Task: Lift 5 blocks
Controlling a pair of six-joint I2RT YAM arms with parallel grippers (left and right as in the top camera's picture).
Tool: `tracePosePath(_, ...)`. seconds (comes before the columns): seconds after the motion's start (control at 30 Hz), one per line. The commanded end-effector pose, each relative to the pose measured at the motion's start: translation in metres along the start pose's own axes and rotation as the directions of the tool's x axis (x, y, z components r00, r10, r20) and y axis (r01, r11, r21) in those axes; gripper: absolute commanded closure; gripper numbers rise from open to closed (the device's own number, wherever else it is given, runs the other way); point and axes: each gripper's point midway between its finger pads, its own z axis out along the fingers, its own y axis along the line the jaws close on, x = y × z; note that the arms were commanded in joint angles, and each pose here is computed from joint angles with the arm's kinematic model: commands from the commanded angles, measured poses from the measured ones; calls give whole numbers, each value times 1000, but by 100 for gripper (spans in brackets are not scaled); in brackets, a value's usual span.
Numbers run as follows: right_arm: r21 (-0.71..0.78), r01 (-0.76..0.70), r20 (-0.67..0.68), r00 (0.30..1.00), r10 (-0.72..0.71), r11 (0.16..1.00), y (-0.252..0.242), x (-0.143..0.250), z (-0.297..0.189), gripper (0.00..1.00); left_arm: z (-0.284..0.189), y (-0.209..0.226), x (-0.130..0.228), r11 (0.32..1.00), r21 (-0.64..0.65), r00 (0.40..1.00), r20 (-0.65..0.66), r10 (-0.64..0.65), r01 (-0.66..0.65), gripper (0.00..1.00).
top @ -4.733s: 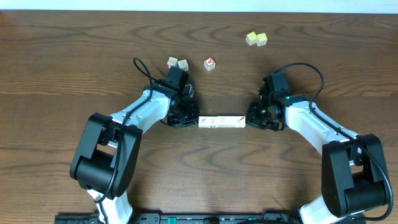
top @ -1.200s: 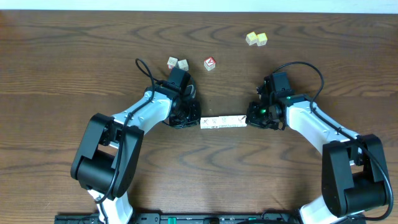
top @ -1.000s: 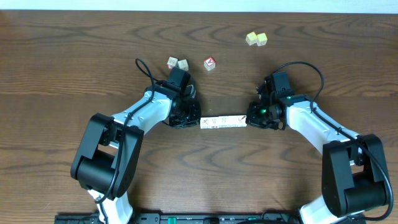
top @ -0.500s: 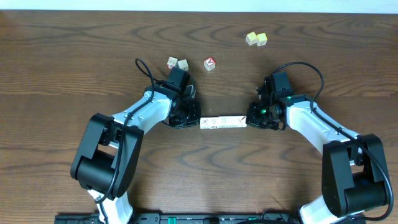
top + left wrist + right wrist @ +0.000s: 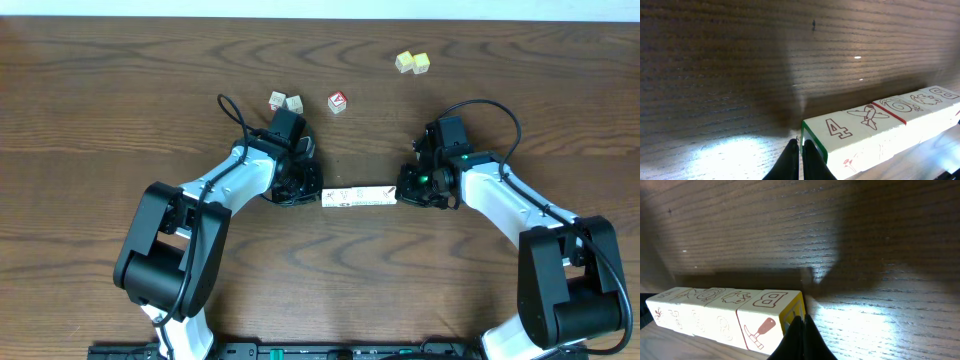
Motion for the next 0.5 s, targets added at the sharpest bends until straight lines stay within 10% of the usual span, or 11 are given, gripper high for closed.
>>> tracePosePath(0.0,-166,46,-40,998,-53,985,37,11,-10,99,-9,-30,11,992,125,999,-36,38,-33,93)
tracePosePath(0.47,-179,50,-36,998,-57,983,41,9,-13,99,-28,-43,8,986,151,997,15,70,-72,93)
